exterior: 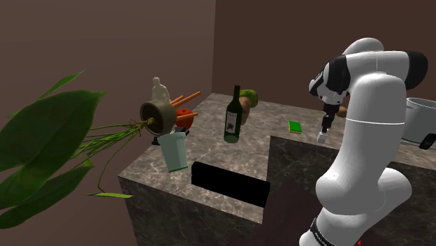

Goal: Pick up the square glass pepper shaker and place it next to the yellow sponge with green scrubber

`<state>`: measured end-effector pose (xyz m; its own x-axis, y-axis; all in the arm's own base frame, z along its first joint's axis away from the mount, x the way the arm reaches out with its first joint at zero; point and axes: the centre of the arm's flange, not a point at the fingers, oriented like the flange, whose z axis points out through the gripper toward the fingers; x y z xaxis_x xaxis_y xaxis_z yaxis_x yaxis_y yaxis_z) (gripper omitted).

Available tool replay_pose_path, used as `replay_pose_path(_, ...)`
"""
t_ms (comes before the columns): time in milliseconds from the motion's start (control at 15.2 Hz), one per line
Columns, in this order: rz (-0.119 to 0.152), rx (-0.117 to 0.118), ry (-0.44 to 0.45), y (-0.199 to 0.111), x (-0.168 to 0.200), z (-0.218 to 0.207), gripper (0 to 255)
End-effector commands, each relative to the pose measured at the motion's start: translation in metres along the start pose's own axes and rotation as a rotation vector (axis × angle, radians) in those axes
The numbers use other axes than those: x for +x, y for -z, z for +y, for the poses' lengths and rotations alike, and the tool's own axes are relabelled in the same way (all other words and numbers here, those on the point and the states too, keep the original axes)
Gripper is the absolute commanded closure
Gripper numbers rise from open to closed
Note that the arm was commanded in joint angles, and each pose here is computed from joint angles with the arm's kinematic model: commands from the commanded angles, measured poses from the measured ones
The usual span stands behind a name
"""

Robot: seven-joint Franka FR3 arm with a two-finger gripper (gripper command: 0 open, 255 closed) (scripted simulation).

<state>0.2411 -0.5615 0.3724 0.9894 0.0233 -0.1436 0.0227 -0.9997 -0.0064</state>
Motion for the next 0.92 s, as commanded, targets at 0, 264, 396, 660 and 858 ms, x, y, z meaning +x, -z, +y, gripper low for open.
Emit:
replay_pose_path(0, 0.0, 0.0, 0.0, 0.0, 0.0, 0.0, 0)
replay_pose_path(264, 0.0, 0.0, 0.0, 0.04, 0.0, 0.0, 0)
replay_pose_path(396, 0.0, 0.0, 0.0, 0.05, 0.0, 0.0, 0)
replay_pose_path(660, 0.0, 0.0, 0.0, 0.05, 0.0, 0.0, 0)
replay_pose_path(858, 0.0, 0.0, 0.0, 0.05, 0.0, 0.0, 0)
